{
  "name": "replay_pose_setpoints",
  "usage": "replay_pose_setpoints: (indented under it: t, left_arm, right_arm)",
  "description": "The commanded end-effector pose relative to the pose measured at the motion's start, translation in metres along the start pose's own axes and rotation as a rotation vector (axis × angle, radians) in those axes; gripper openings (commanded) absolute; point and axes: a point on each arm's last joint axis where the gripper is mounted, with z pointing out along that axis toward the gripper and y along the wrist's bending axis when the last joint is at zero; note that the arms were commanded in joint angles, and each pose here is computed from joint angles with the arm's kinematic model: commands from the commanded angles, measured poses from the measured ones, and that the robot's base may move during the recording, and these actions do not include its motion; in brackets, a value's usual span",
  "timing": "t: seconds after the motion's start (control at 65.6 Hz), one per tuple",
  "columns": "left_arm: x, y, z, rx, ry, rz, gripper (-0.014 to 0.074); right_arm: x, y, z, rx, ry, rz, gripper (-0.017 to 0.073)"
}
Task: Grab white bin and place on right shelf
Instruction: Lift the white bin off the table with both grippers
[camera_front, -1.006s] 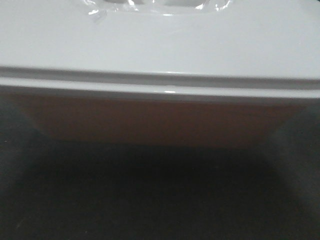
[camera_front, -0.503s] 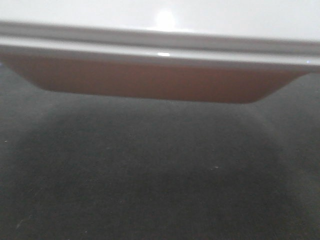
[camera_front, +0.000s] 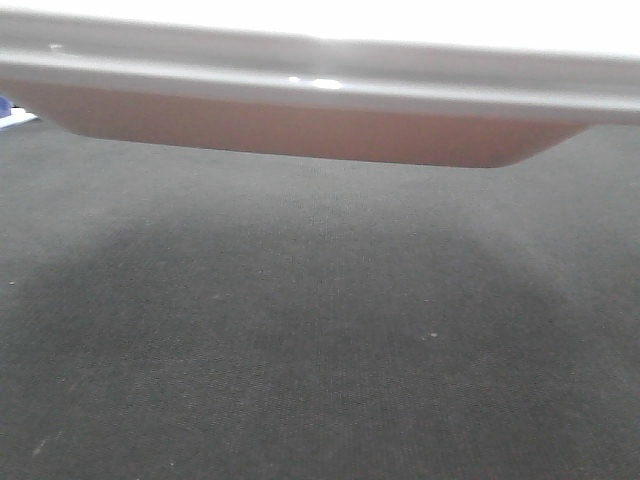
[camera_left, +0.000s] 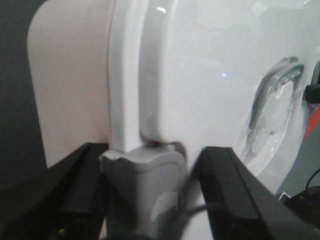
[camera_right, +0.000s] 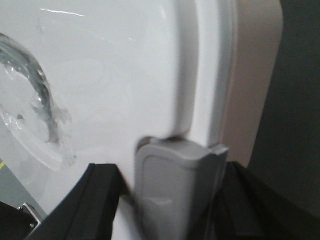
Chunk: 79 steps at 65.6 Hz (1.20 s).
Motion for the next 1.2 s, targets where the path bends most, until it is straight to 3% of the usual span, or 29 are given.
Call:
replay_pose_setpoints:
  t: [0.0,1.189]
  left_arm:
    - [-0.0087,-0.0319,-0.0078,0.255,-0.039,-0.003,0.0241]
    - [-0.0087,-0.0319,-0.0078,0.255,-0.039,-0.003,0.0241]
  right_arm:
    - [-0.0129,0.0246,-0.0066,-0.199,-0.092,0.023,0.0361]
    - [-0.0132,0.0245,-0.0066,-0.198,-0.096,0.025,0.0361]
